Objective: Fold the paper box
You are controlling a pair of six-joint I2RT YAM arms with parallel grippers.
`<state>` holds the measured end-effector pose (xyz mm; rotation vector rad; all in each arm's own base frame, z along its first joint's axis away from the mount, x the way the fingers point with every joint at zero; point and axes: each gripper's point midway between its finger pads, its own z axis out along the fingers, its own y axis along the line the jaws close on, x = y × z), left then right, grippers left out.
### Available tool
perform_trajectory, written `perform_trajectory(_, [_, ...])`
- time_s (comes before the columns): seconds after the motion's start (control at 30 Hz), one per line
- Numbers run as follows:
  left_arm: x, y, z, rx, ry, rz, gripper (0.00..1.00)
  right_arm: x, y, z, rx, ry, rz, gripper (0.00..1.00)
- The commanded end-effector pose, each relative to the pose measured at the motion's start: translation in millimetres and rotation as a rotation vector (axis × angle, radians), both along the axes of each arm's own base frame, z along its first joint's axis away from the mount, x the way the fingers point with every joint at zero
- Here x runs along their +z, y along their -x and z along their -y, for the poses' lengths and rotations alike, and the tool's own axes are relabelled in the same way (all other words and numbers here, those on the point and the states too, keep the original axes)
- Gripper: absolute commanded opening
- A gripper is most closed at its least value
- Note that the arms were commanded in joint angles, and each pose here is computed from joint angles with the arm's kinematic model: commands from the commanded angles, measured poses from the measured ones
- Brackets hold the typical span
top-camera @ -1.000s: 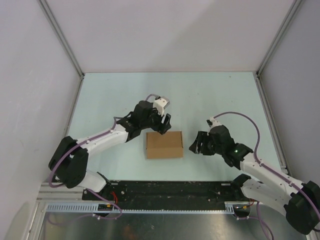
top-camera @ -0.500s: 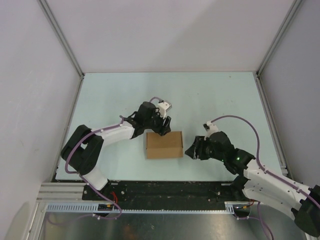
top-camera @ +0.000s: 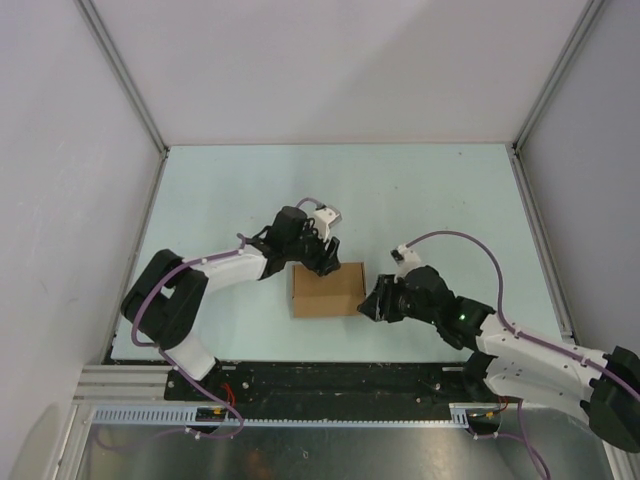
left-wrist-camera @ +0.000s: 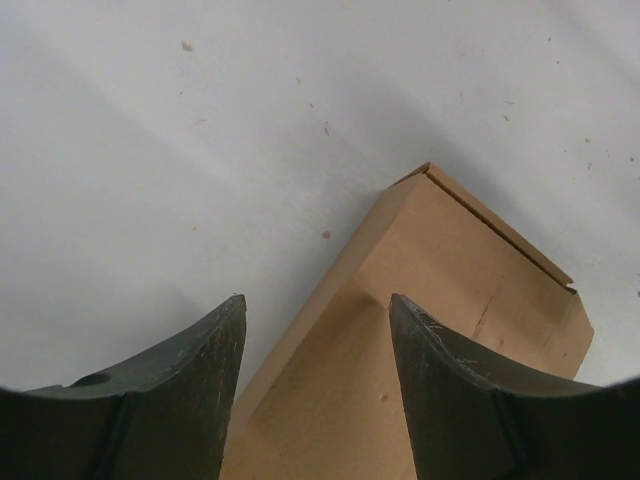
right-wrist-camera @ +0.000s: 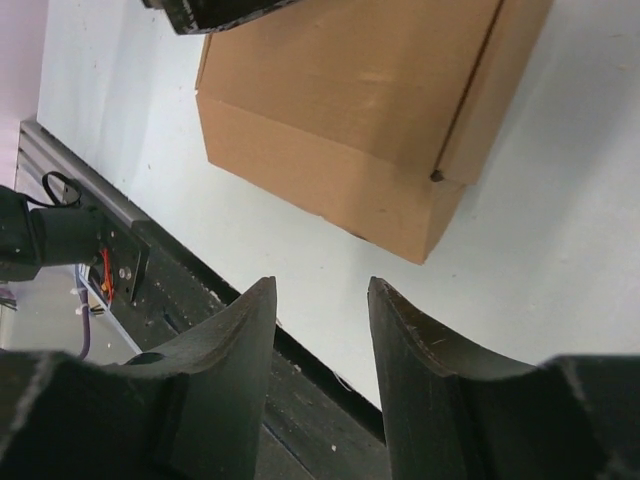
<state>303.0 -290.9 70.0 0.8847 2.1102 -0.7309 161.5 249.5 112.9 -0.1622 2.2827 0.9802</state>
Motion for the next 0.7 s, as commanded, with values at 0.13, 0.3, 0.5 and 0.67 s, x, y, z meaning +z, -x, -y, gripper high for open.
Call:
perform_trajectory(0.13, [-2.9, -2.1, -5.9, -0.06, 0.024, 0.015, 0.64, 16.6, -6.5, -31.1, 0.015, -0.08, 0.072, 0.39])
perform_trajectory(0.3, [-4.9, 0.2, -7.7, -0.07, 0.031, 0.002, 0.64, 5.8, -5.4, -43.9, 0.039, -0.067, 0.054, 0.35])
perform_trajectory(0.5, [-6.9, 6.0, -8.5, -0.08, 0.038, -0.016, 0.64, 4.1, -5.7, -62.3, 0.067, -0.073, 0.059, 0.32])
perform_trajectory(0.67, [-9.0, 7.0, -9.8, -0.082, 0.037, -0.021, 0.63, -3.1, -12.0, -68.2, 0.057, -0.043, 0.064, 0.32])
